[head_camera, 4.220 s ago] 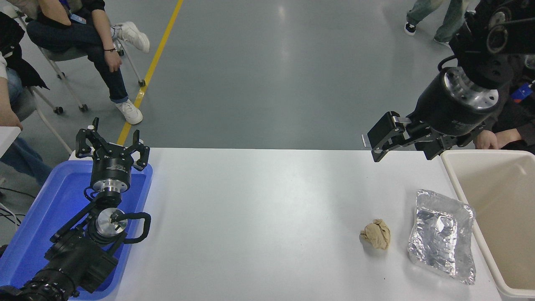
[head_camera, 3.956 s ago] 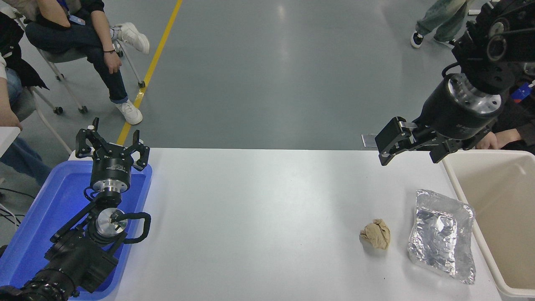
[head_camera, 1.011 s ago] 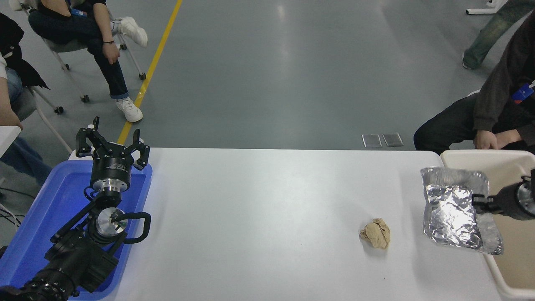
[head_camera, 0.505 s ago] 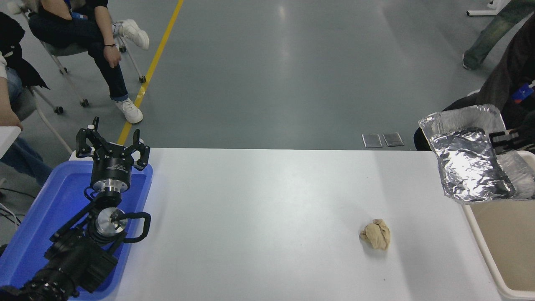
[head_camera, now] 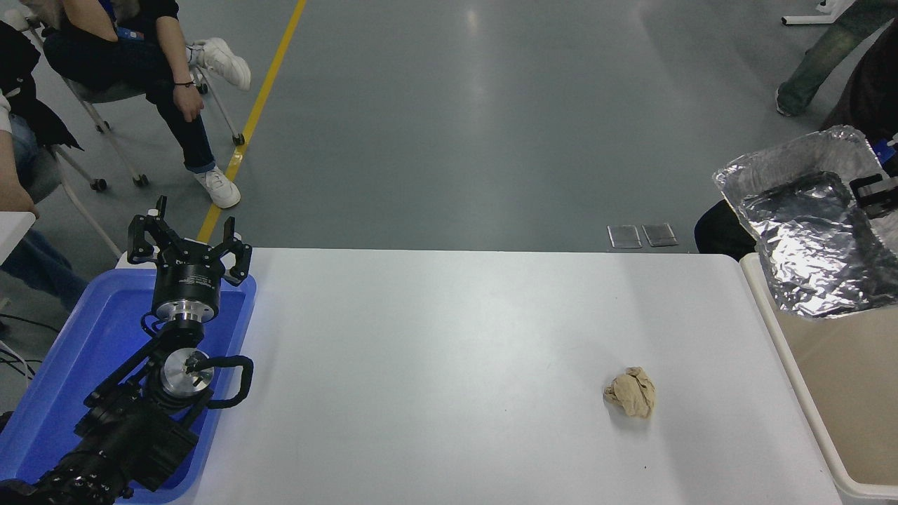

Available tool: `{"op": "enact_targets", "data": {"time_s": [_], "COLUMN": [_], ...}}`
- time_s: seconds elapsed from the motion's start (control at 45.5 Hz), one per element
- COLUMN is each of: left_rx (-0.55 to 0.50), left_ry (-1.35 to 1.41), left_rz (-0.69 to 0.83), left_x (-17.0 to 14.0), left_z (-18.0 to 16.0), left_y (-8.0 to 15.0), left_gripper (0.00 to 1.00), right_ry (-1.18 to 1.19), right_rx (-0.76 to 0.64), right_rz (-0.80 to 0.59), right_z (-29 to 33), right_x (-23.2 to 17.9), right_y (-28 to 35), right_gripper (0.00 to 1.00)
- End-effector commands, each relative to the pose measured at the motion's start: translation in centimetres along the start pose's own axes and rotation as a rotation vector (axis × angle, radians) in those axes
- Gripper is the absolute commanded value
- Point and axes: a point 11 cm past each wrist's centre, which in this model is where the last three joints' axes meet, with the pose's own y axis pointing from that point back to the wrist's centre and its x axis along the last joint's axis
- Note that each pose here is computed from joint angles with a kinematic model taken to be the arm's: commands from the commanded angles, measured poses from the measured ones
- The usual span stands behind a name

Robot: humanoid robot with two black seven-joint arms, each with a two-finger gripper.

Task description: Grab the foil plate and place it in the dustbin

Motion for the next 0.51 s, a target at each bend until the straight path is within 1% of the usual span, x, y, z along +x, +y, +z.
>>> {"op": "enact_targets", "data": {"time_s": [0.0, 0.066, 0.242, 0.484], "left_rx": [0.000, -0.001, -0.001, -0.001], "left_ry": [0.000, 0.000, 0.000, 0.000], "left_rz": [0.001, 0.000, 0.001, 0.001], "left_x": [0.1, 0.0, 0.1, 0.1], "left_z": [0.0, 0.0, 0.0, 0.0], "left_y": [0.0, 0.0, 0.0, 0.0], "left_gripper": [0.99, 0.99, 0.99, 0.99], "right_ry": [-0.032, -0.037, -0.036, -0.033], "right_rx": [-0.021, -0.054, -0.194, -0.259], "right_rz": [-0.041, -0.050, -0.056, -0.020], "right_z": [1.7, 2.9, 8.4, 11.8], "right_x": [-1.6, -1.9, -3.1, -6.3], "right_y": [-1.4, -2.2, -4.7, -11.3], "right_gripper": [0.00, 0.00, 0.00, 0.00]}}
